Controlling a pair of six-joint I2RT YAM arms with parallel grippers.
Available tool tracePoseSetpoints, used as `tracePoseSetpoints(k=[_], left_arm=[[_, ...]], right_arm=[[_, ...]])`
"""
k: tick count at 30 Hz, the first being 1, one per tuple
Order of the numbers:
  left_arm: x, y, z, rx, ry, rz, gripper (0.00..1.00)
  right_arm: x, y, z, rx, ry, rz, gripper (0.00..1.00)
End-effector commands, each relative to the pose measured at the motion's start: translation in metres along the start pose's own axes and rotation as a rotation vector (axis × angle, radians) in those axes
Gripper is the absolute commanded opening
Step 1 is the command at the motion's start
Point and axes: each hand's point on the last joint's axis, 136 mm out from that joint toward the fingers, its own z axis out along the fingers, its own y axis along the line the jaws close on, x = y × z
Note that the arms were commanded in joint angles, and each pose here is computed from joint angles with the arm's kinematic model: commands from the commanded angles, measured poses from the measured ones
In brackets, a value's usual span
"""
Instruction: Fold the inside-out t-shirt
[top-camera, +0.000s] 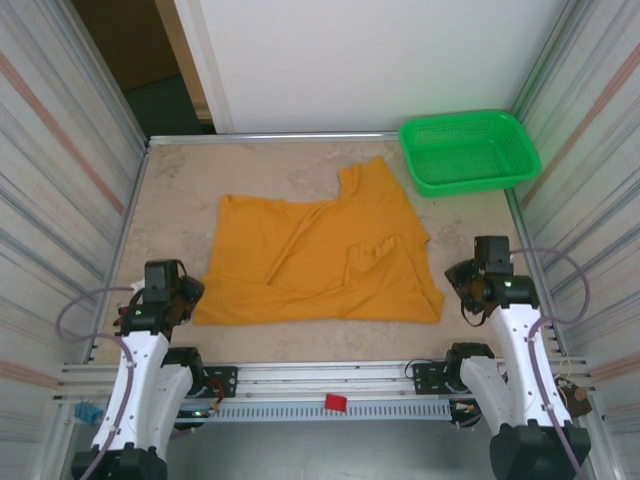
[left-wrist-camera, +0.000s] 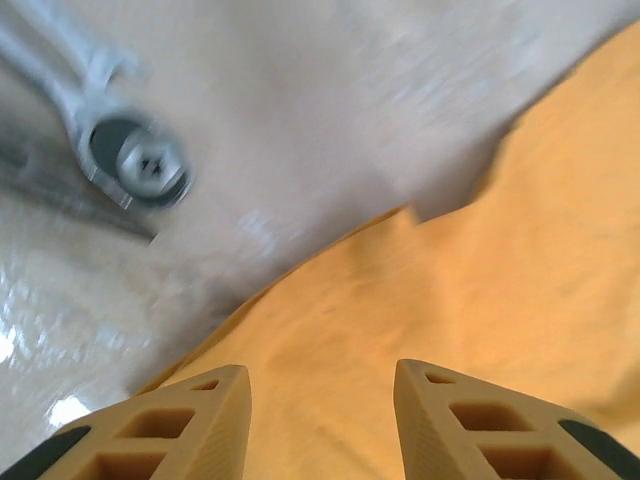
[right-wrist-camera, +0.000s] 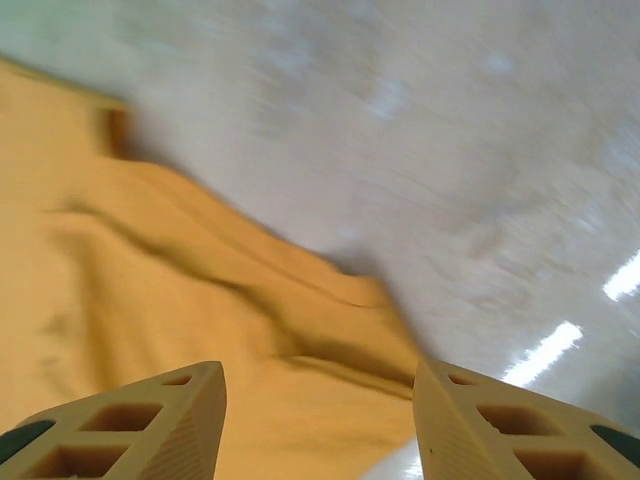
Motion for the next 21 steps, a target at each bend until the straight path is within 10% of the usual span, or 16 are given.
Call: tracePoseSetpoints(k=[1,11,21], left_arm=[[-0.036,-0.031,-0.015,0.058,-0.114,0.099,0.43],[-0.084,-0.177,0.060,0.191,0.075,0.497,0.47],[-0.093,-0.238,0.141,0.211,0.130,0.625,0.48]], right_arm=[[-0.021,0.067,-0.012,-0.139,-0.013,-0.202,0.50],[-0.026,0.267,0.077,-0.159,0.146,-0.731,0.52],[-0.059,0.340,0.177,-0.089,0.025,-0.906,0.59]])
